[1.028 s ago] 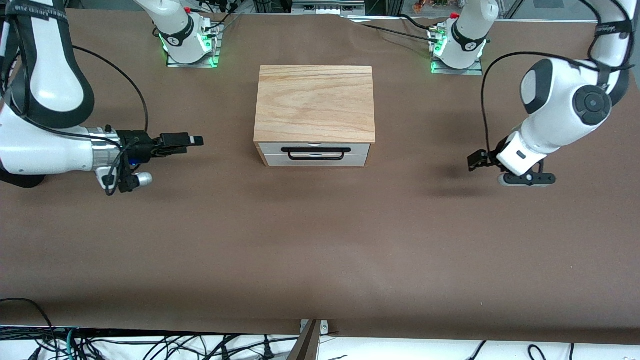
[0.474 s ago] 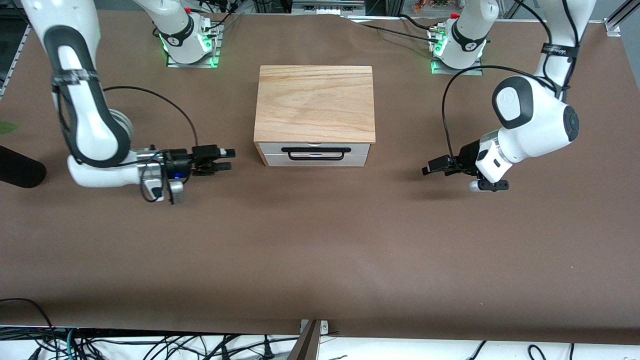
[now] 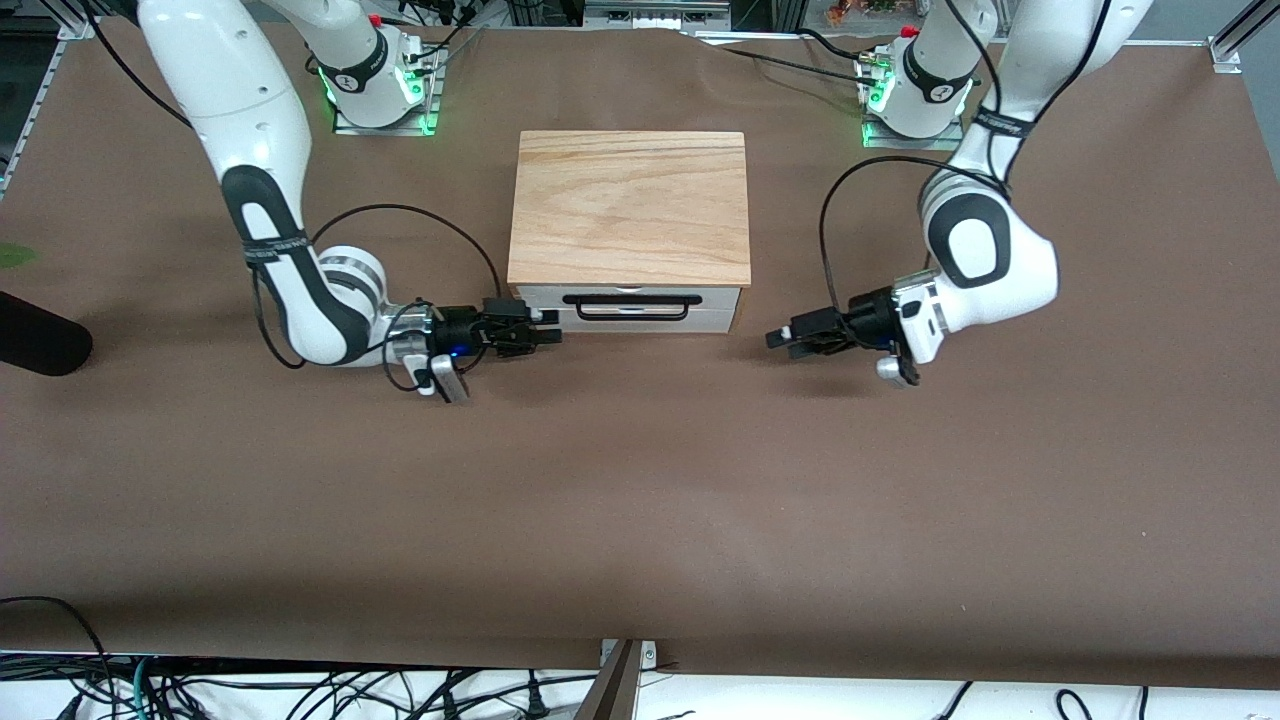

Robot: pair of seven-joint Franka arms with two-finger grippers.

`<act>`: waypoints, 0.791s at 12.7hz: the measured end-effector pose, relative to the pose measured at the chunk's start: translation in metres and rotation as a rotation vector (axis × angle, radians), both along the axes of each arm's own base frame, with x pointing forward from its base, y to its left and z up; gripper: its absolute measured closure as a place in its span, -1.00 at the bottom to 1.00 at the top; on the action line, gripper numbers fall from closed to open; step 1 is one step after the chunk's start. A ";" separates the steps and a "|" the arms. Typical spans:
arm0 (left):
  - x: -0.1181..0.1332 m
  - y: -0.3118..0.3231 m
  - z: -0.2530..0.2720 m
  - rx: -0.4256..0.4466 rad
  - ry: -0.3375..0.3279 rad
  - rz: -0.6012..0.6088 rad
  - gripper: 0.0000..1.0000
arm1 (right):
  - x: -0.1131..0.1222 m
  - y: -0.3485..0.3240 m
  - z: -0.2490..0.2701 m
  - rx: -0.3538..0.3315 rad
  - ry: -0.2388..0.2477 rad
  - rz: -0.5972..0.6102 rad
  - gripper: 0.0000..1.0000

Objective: Pull top drawer with both arms simultaneously
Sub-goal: 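Close the right gripper and the left gripper on the black handle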

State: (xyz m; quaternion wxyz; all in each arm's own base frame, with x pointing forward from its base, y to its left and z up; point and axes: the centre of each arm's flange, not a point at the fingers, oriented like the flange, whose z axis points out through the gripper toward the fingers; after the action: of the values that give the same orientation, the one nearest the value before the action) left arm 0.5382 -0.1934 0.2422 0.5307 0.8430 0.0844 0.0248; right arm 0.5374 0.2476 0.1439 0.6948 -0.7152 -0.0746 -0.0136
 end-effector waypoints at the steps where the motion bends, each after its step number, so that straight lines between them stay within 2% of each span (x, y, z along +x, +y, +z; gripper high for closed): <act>1: -0.004 -0.013 -0.004 -0.059 -0.018 0.008 -1.00 | -0.002 0.007 -0.002 0.008 0.006 -0.001 0.11; 3: -0.010 -0.033 -0.010 -0.151 -0.080 0.025 -1.00 | -0.002 0.011 0.001 0.018 0.014 -0.007 0.12; 7: -0.027 -0.061 -0.051 -0.280 -0.196 0.052 -0.98 | -0.002 0.013 0.003 0.020 0.104 -0.008 0.17; 9: -0.038 -0.074 -0.072 -0.317 -0.222 0.065 -0.96 | -0.003 0.018 0.007 0.020 0.144 -0.002 0.19; 10: -0.040 -0.077 -0.076 -0.328 -0.225 0.064 -0.96 | -0.002 0.021 0.011 0.011 0.144 -0.004 0.27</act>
State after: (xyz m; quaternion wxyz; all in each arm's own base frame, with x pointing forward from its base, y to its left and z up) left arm 0.4985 -0.2704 0.1662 0.6658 0.7341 0.0543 0.1217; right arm 0.5354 0.2685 0.1548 0.7022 -0.7107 -0.0227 0.0361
